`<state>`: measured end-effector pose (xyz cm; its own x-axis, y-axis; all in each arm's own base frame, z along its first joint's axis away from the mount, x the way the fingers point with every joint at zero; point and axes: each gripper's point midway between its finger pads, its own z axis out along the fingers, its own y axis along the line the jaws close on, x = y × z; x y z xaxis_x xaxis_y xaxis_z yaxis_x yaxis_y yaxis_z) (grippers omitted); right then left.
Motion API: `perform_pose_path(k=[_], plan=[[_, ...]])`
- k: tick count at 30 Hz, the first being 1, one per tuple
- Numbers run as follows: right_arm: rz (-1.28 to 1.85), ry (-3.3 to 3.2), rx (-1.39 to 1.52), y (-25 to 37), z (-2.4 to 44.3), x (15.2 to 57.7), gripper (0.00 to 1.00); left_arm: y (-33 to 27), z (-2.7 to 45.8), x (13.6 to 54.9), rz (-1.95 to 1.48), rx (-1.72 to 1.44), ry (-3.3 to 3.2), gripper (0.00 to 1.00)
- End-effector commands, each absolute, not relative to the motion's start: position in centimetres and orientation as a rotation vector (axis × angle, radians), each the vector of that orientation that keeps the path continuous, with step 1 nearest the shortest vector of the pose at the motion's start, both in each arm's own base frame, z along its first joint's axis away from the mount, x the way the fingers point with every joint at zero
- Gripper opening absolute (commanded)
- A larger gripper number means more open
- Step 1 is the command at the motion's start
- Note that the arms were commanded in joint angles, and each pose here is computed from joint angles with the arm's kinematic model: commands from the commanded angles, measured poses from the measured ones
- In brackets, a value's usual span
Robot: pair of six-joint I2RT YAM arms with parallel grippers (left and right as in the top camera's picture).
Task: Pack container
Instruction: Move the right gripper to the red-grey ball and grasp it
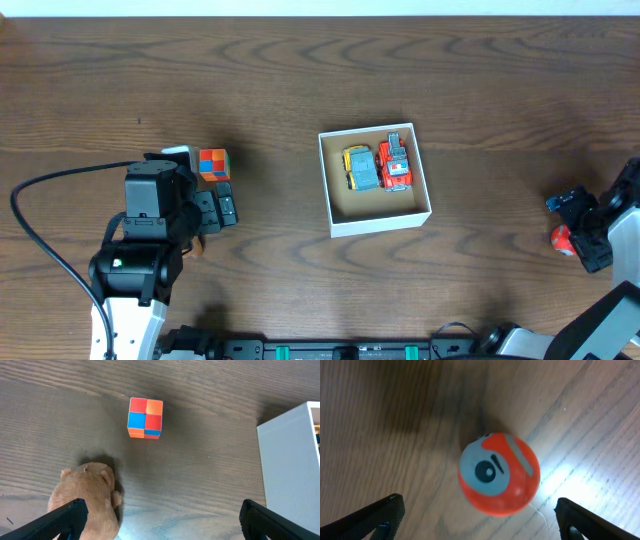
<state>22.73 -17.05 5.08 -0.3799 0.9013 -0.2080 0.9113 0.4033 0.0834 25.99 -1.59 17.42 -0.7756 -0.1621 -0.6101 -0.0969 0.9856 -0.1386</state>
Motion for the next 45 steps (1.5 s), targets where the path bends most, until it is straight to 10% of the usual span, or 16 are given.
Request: perform_pose_path(k=[1,26,45], plan=[[-0.103,2.447,1.61,-17.4,4.4,22.1,0.99,-1.7,18.2,26.3,-0.14,-0.187,2.448,0.98],[-0.192,2.445,1.621,-18.5,2.1,21.8,0.93,-1.7,18.2,26.3,-0.14,-0.187,2.448,0.98],[-0.155,2.452,1.619,-18.1,2.0,22.0,0.17,-1.7,18.2,26.3,-0.14,-0.187,2.448,0.98]])
